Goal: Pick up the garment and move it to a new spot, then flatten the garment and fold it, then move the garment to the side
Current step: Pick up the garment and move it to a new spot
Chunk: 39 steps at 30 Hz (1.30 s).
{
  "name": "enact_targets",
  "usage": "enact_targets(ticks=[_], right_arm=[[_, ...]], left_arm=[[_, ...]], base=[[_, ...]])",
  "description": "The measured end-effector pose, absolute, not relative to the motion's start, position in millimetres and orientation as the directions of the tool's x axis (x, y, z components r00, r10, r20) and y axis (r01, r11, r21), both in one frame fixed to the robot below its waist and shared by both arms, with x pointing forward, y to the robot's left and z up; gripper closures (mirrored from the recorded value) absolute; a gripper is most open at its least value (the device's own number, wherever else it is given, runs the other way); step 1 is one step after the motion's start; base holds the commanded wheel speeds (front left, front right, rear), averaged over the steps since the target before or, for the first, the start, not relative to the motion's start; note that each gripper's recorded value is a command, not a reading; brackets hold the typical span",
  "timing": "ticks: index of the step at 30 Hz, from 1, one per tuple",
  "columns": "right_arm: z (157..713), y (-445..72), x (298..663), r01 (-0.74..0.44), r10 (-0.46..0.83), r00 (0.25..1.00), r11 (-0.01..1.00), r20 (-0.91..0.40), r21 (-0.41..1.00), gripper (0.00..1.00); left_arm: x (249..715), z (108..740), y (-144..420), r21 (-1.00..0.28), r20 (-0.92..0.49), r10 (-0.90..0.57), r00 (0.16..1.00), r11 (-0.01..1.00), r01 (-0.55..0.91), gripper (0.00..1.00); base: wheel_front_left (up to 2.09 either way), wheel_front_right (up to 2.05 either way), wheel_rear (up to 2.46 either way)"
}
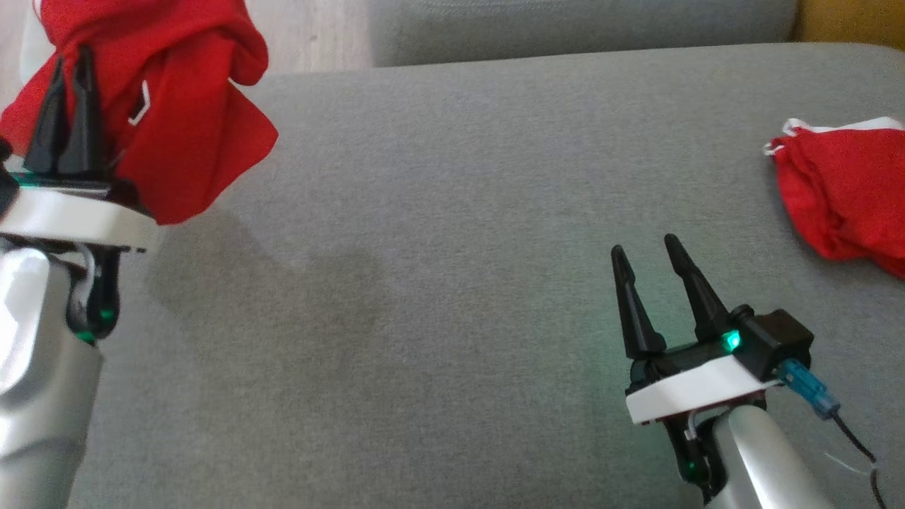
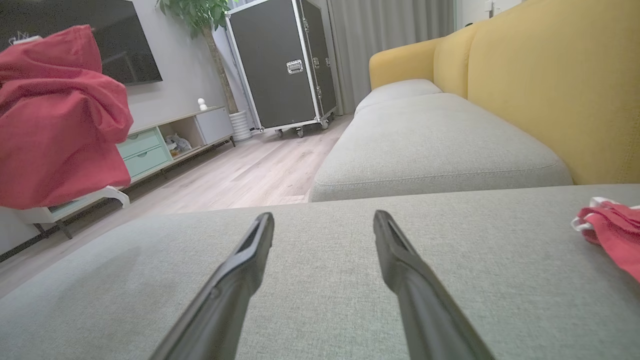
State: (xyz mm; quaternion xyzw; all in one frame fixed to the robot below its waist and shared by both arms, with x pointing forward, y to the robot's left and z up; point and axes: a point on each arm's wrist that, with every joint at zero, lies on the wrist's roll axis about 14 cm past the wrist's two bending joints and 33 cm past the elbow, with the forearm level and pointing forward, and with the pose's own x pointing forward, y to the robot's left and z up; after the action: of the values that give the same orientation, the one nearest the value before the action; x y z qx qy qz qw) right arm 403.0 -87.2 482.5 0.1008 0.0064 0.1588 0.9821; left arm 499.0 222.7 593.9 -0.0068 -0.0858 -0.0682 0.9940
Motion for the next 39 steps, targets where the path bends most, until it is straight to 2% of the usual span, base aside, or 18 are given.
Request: enact_targets(ticks=[3, 11, 17, 23, 26, 27, 28, 34, 39], right_arm=[[483.6, -93.0, 396.1, -0.295, 0.297, 0.955, 0.934, 0.020, 0.204, 0.00], [481.8, -103.1, 392.6, -0.265, 0.268, 0.963, 0.940, 0.014, 0.214, 0.00], [479.0, -115.4, 395.3, -0.226, 0.231, 0.973, 0.946, 0.006, 0.231, 0.00], [485.5, -139.2, 404.2, -0.165, 0.164, 0.986, 0.958, 0.025, 0.236, 0.00], [482.3, -152.0, 403.8, -0.127, 0.128, 0.992, 0.963, 0.014, 0.236, 0.00], [480.3, -156.1, 402.8, -0.114, 0.116, 0.993, 0.965, 0.007, 0.237, 0.00], [480.3, -156.1, 402.8, -0.114, 0.116, 0.993, 0.965, 0.007, 0.237, 0.00], [470.8, -175.0, 397.6, -0.051, 0.059, 0.998, 0.971, -0.026, 0.235, 0.00], [476.6, -170.5, 399.1, -0.070, 0.074, 0.997, 0.971, -0.008, 0.229, 0.00]], left_arm=[[493.4, 603.6, 204.9, -0.004, 0.202, -0.166, 0.965, 0.985, 0.170, 1.00], [493.8, 585.5, 163.5, 0.027, 0.120, -0.230, 0.966, 0.973, 0.229, 1.00], [496.1, 549.4, 91.6, -0.004, 0.015, -0.368, 0.930, 0.930, 0.369, 1.00], [504.8, 516.0, 5.7, -0.046, -0.067, -0.534, 0.843, 0.845, 0.532, 1.00], [519.9, 507.6, -13.1, -0.067, -0.078, -0.545, 0.835, 0.838, 0.542, 1.00], [524.5, 502.0, -17.4, -0.071, -0.090, -0.544, 0.834, 0.839, 0.539, 0.54], [524.5, 502.0, -17.4, -0.071, -0.090, -0.544, 0.834, 0.839, 0.539, 0.00], [540.7, 482.7, -31.2, -0.087, -0.080, -0.544, 0.835, 0.839, 0.538, 0.00], [542.5, 494.4, -13.6, -0.089, -0.017, -0.503, 0.864, 0.862, 0.499, 0.00]], base=[[0.00, 0.00, 0.00], [0.00, 0.00, 0.00], [0.00, 0.00, 0.00], [0.00, 0.00, 0.00], [0.00, 0.00, 0.00], [0.00, 0.00, 0.00], [0.00, 0.00, 0.00], [0.00, 0.00, 0.00], [0.00, 0.00, 0.00]])
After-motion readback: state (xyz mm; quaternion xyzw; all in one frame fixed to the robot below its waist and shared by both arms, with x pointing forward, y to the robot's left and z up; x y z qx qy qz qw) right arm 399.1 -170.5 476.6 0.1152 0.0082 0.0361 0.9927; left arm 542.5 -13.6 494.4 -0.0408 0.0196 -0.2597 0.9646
